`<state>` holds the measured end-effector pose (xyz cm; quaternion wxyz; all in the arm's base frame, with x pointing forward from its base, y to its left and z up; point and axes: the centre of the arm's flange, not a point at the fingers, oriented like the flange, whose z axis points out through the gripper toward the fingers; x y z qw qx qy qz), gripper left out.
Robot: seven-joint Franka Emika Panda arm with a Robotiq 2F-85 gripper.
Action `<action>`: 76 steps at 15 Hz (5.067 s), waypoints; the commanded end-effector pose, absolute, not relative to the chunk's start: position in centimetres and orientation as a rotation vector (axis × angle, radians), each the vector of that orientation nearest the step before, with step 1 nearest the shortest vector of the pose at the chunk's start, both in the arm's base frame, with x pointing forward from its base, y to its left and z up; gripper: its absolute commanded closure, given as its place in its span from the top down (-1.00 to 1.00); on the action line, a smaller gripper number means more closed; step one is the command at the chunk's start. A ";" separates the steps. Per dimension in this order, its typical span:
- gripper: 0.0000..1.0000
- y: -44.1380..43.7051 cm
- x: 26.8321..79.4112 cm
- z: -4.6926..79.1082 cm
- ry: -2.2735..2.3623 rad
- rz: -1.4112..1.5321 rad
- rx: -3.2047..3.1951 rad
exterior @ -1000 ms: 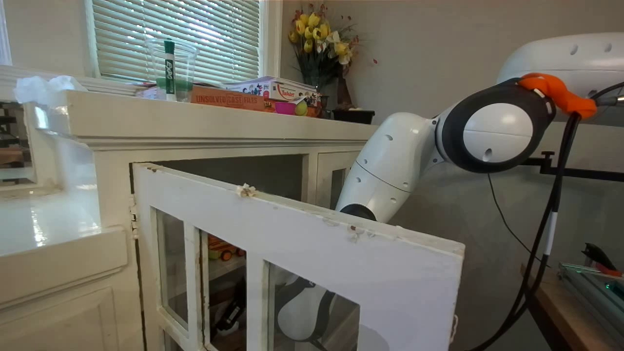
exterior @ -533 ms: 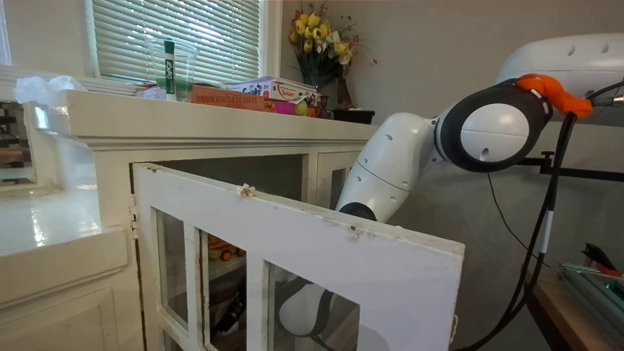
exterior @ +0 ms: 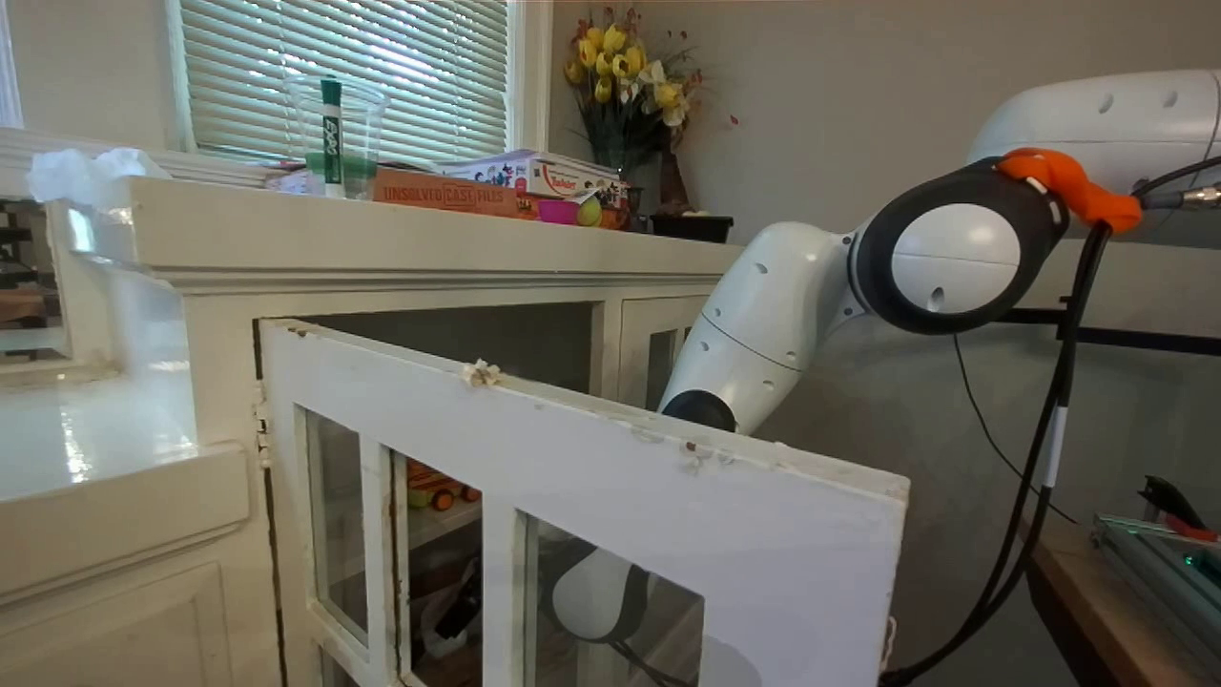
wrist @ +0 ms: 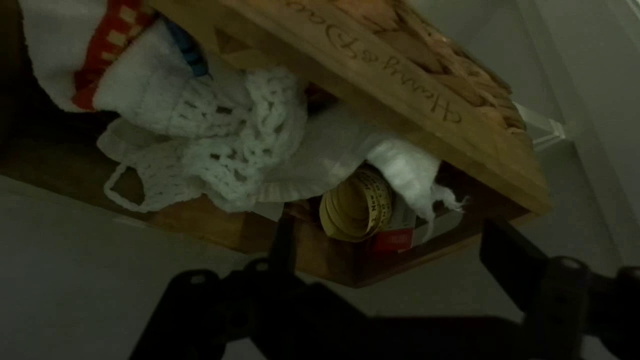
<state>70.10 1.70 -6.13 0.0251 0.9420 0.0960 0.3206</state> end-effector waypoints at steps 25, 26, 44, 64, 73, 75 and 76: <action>-1.00 0.9 74.4 -12.1 0.233 0.936 2.995; -1.00 0.9 74.4 -12.1 0.234 0.936 2.995; 0.98 1.3 74.9 -12.2 0.256 0.920 3.024; -0.72 1.4 75.6 -12.1 0.299 0.868 3.050; -1.00 2.0 75.1 -11.3 0.360 0.887 3.014; -1.00 2.7 74.5 -11.0 0.388 0.901 3.001; -1.00 2.9 74.4 -10.9 0.399 0.904 2.996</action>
